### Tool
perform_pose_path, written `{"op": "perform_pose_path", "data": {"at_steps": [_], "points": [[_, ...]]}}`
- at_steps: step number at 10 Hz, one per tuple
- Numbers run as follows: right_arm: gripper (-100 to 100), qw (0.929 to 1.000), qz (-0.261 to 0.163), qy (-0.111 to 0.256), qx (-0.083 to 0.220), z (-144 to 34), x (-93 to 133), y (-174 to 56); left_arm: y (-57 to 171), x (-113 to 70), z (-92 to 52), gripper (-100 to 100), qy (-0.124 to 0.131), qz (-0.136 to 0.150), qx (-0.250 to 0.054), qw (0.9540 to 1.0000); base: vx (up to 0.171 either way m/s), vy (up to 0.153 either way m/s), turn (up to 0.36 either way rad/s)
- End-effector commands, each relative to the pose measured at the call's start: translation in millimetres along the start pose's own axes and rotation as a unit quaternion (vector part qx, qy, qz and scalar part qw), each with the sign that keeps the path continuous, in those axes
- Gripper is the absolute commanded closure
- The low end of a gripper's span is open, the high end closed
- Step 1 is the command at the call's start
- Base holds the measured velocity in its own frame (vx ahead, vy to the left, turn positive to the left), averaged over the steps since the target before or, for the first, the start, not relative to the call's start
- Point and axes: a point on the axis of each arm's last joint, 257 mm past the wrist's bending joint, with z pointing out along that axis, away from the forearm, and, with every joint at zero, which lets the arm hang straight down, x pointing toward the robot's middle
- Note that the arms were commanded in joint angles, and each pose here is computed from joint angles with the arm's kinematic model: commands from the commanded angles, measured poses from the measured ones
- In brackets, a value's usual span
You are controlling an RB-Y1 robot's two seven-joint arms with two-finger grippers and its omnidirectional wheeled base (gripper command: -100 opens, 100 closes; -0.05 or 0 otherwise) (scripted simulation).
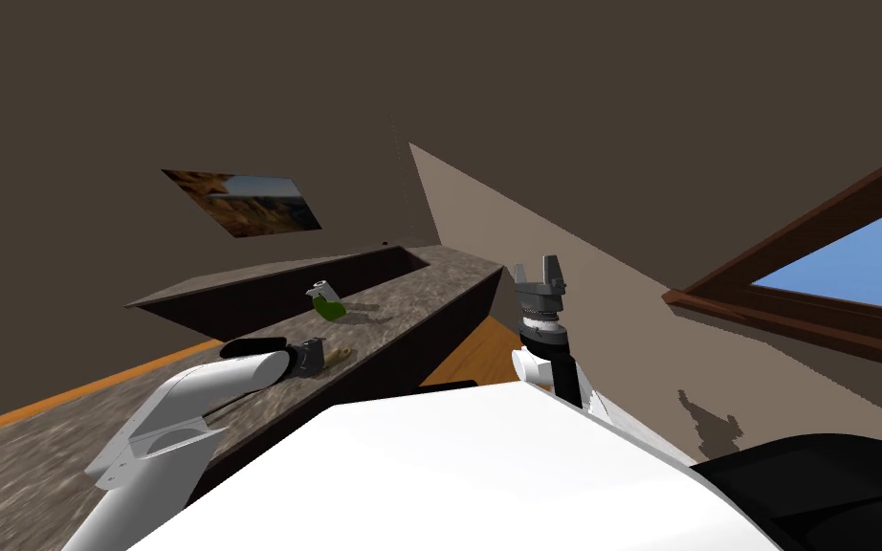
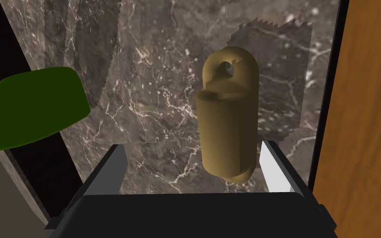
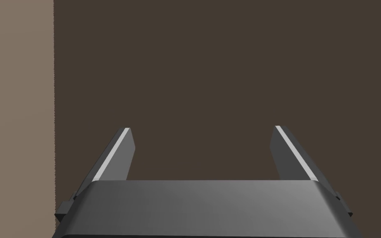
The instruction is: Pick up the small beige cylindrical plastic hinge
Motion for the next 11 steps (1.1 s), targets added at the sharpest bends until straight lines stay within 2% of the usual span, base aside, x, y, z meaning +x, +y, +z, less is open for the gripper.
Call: {"op": "perform_pose_path", "data": {"at_steps": [1, 2, 3, 4, 6, 7, 11], "points": [[0, 1.0, 0.0, 0.0, 0.0, 0.0, 0.0, 0.0, 9.9, -9.2, -0.1, -100, -0.01, -0.015, -0.025, 0.9995, 0.014, 0.02, -0.103], [0, 1.0, 0.0, 0.0, 0.0, 0.0, 0.0, 0.0, 13.3, -10.4, -0.3, -100, -0.012, -0.015, -0.031, 0.9993, 0.011, 0.02, -0.06], [0, 1.0, 0.0, 0.0, 0.0, 0.0, 0.0, 0.0, 20.8, -17.4, -0.5, -100, -0.02, -0.027, -0.051, 0.9981, 0.01, 0.022, -0.122], [0, 1.0, 0.0, 0.0, 0.0, 0.0, 0.0, 0.0, 22.0, -17.8, -0.7, -100, -0.021, -0.027, -0.054, 0.998, 0.009, 0.021, -0.06], [0, 1.0, 0.0, 0.0, 0.0, 0.0, 0.0, 0.0, 35.5, -29.3, -2.0, -100, -0.034, -0.048, -0.088, 0.9944, 0.018, 0.024, -0.122], [0, 1.0, 0.0, 0.0, 0.0, 0.0, 0.0, 0.0, 38.5, -30.3, -2.7, -100, -0.037, -0.048, -0.094, 0.9938, 0.016, 0.027, -0.044], [0, 1.0, 0.0, 0.0, 0.0, 0.0, 0.0, 0.0, 67.4, -45.2, -7.5, -100, -0.058, -0.074, -0.153, 0.9837, 0.012, 0.022, -0.074]]}}
